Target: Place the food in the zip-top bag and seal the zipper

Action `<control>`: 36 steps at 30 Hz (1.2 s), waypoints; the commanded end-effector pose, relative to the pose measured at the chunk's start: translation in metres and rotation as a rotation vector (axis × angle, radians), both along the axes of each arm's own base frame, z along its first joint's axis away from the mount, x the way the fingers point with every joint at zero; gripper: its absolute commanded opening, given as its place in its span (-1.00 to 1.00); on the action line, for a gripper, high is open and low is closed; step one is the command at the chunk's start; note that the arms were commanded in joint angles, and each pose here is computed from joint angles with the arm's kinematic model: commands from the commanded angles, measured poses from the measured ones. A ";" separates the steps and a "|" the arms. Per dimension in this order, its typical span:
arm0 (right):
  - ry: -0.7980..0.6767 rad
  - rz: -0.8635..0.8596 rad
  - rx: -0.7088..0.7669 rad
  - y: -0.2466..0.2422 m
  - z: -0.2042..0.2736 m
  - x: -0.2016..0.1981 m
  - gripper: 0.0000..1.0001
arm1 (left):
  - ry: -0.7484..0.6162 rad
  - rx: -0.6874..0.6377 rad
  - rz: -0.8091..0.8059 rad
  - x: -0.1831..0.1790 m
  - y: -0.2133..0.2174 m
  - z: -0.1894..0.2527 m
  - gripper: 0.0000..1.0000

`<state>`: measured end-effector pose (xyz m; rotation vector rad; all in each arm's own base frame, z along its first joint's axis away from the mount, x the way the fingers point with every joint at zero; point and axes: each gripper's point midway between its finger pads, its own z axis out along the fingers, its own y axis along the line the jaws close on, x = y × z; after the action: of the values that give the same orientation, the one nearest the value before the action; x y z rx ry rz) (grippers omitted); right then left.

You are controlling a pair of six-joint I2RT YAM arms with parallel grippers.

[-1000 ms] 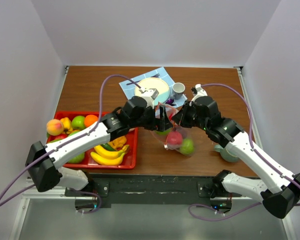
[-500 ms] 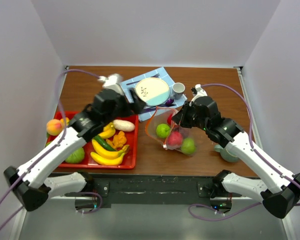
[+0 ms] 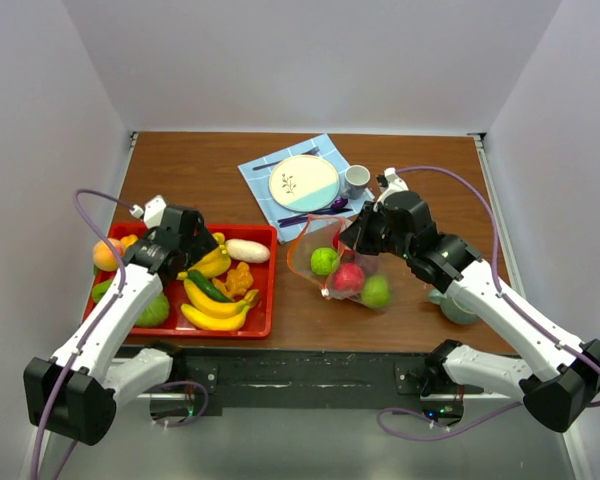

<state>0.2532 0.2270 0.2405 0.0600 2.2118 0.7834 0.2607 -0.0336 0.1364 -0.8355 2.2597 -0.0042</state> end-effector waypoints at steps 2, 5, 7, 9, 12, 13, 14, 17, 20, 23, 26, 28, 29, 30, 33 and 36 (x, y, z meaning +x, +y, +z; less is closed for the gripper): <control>-0.039 0.033 0.039 0.007 0.010 -0.002 -1.00 | 0.062 -0.022 0.099 -0.016 0.008 -0.027 1.00; -0.038 0.034 0.048 0.008 0.008 -0.002 -1.00 | 0.078 -0.026 0.117 -0.021 0.009 -0.038 1.00; -0.034 0.039 0.050 0.009 0.006 -0.002 -1.00 | 0.070 -0.029 0.117 -0.018 0.009 -0.041 0.97; -0.033 0.037 0.053 0.010 0.006 -0.002 -1.00 | 0.077 -0.026 0.113 -0.018 0.008 -0.046 0.82; -0.033 0.036 0.052 0.009 0.005 -0.002 -1.00 | 0.069 -0.016 0.115 -0.015 0.009 -0.049 0.59; -0.035 0.035 0.052 0.009 0.005 -0.002 -1.00 | 0.063 -0.013 0.118 -0.013 0.010 -0.048 0.55; -0.033 0.033 0.054 0.009 0.005 -0.002 -1.00 | 0.065 -0.002 0.122 -0.011 0.012 -0.049 0.52; -0.030 0.032 0.054 0.009 0.004 -0.002 -1.00 | 0.074 0.026 0.136 -0.010 0.016 -0.052 0.39; -0.031 0.030 0.052 0.008 0.004 -0.003 -1.00 | 0.079 0.040 0.138 -0.007 0.018 -0.055 0.31; -0.033 0.025 0.053 0.007 0.004 -0.003 -1.00 | 0.074 0.039 0.134 -0.005 0.017 -0.054 0.27; -0.032 0.024 0.054 0.007 0.003 -0.003 -1.00 | 0.058 0.042 0.127 -0.002 0.017 -0.048 0.24; -0.031 0.023 0.055 0.007 0.003 -0.003 -1.00 | 0.045 0.042 0.122 0.001 0.016 -0.042 0.22; -0.029 0.023 0.054 0.007 0.002 -0.003 -1.00 | 0.039 0.049 0.123 0.002 0.018 -0.039 0.21; -0.032 0.026 0.056 0.008 0.003 -0.003 -1.00 | 0.035 0.056 0.125 0.002 0.019 -0.037 0.21; -0.030 0.027 0.058 0.009 0.003 -0.002 -1.00 | 0.006 0.077 0.134 0.008 0.023 -0.025 0.28; -0.032 0.034 0.064 0.011 0.004 -0.002 -1.00 | -0.024 0.083 0.143 0.016 0.023 -0.014 0.64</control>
<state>0.2497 0.2308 0.2299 0.0486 2.2177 0.8156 0.2532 -0.0181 0.0878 -0.9467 2.2851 0.1445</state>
